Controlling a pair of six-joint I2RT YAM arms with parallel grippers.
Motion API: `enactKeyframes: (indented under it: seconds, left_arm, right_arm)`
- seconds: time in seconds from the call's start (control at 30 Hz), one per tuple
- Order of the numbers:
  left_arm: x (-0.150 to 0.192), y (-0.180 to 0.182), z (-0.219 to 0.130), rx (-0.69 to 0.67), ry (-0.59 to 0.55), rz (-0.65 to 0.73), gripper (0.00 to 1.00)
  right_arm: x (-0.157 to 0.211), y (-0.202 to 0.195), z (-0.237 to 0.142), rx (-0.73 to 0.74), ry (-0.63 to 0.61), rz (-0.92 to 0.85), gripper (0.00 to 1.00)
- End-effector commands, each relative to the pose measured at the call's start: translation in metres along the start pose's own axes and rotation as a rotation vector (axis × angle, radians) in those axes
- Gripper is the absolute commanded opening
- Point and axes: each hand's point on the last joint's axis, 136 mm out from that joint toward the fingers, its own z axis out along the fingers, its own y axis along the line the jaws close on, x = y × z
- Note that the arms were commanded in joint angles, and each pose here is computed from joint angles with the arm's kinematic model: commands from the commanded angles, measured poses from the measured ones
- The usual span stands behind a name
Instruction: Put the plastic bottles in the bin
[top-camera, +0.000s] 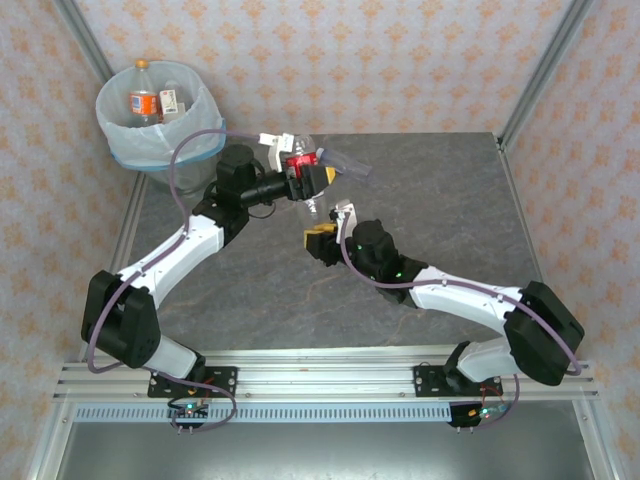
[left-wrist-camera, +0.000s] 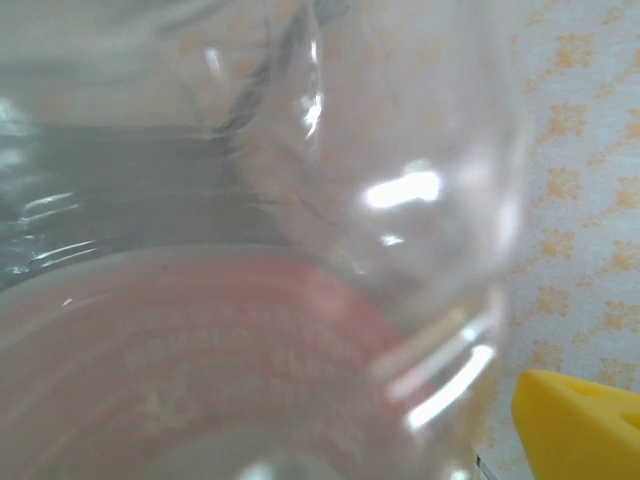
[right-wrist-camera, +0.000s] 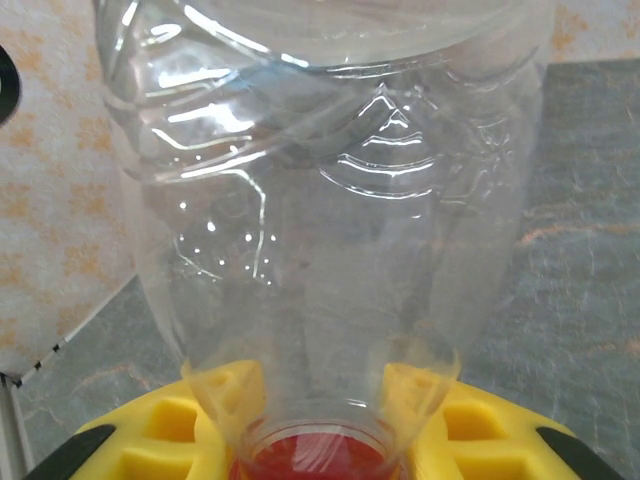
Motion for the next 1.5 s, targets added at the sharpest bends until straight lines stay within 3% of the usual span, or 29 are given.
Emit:
enactKeyframes:
  seconds: [0.0,0.17,0.3,0.53,0.73,1.23,1.43,1.47]
  left_arm:
    - [-0.002,-0.036,-0.007,0.115,0.009,0.078,0.95]
    - [-0.011,-0.039,-0.004,0.111,0.011,0.069,0.83]
    - [-0.012,-0.037,0.0,0.102,0.024,0.046,0.79]
    - [-0.025,-0.015,-0.002,-0.042,-0.034,0.037,0.67]
    - [-0.03,-0.003,-0.001,-0.106,-0.058,0.019,0.64]
    - [-0.031,0.03,-0.003,-0.268,-0.085,-0.014,0.59]
    - [-0.046,0.052,-0.021,-0.478,-0.115,0.056,0.59]
    - [-0.051,0.056,-0.027,-0.522,-0.127,0.078,0.59]
  right_arm:
    - [-0.052,0.029,-0.012,-0.097,-0.172,-0.069,0.0]
    - [-0.057,0.025,-0.013,-0.064,-0.196,-0.093,0.0]
    - [-0.058,0.015,-0.012,-0.015,-0.211,-0.089,0.0]
    - [-0.061,0.006,-0.016,0.035,-0.249,-0.093,0.13]
    - [-0.06,0.002,-0.016,0.053,-0.248,-0.065,0.39]
    - [-0.045,-0.022,-0.01,0.169,-0.191,-0.014,0.74]
    - [-0.04,-0.026,-0.002,0.19,-0.171,0.002,0.99]
    - [-0.041,-0.029,-0.002,0.204,-0.173,0.007,0.99]
